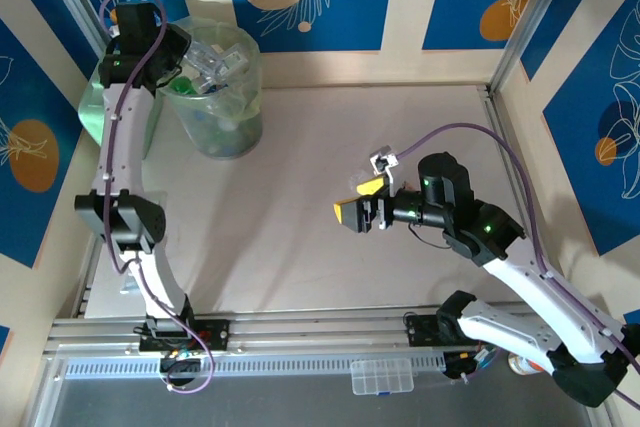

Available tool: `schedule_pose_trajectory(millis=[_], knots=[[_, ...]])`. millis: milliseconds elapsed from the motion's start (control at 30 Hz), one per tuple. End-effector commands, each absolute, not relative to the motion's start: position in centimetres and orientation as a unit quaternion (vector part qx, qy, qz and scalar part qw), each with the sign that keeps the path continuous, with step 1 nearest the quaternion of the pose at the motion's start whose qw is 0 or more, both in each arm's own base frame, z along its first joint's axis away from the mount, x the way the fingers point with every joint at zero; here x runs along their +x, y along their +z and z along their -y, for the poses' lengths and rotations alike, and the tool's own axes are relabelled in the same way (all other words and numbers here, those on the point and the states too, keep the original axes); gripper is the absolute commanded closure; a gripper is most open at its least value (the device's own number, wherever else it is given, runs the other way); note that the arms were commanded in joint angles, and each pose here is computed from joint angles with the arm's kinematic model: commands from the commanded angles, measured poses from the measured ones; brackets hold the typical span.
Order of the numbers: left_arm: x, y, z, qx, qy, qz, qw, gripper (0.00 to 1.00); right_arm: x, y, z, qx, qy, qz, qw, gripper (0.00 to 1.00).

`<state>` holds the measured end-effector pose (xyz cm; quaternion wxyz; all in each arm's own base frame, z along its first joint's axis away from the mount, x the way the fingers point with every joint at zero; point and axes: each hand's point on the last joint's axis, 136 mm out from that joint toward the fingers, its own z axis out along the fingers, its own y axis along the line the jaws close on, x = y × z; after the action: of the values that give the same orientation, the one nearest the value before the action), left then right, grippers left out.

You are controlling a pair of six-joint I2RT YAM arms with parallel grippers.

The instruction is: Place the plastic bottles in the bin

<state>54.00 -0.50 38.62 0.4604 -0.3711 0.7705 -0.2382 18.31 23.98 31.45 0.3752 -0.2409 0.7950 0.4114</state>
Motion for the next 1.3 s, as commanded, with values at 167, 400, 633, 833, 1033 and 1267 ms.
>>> schedule_pose_trajectory(millis=[167, 400, 633, 833, 1033, 1267], knots=[[54.1, 33.5, 0.0, -0.394, -0.206, -0.808, 0.388, 0.60, 18.9, 31.9, -24.1, -0.243, 0.405, -0.795, 0.381, 0.08], [54.9, 31.7, -0.6, -0.424, -0.227, -0.799, 0.362, 0.39, 19.2, 31.3, -24.7, -0.242, 0.407, -0.801, 0.367, 0.08], [54.6, 33.4, -1.6, -0.439, -0.247, -0.780, 0.373, 0.21, 19.2, 31.7, -24.2, -0.242, 0.402, -0.799, 0.377, 0.08], [53.7, 36.1, -1.9, -0.429, -0.257, -0.769, 0.399, 0.20, 19.1, 31.6, -24.0, -0.241, 0.399, -0.799, 0.380, 0.08], [52.8, 38.9, -1.1, -0.400, -0.278, -0.765, 0.421, 0.20, 19.3, 31.7, -23.8, -0.238, 0.393, -0.800, 0.386, 0.08], [51.0, 40.6, 2.7, -0.321, -0.311, -0.787, 0.426, 0.36, 20.7, 30.3, -22.2, -0.201, 0.352, -0.826, 0.391, 0.09]])
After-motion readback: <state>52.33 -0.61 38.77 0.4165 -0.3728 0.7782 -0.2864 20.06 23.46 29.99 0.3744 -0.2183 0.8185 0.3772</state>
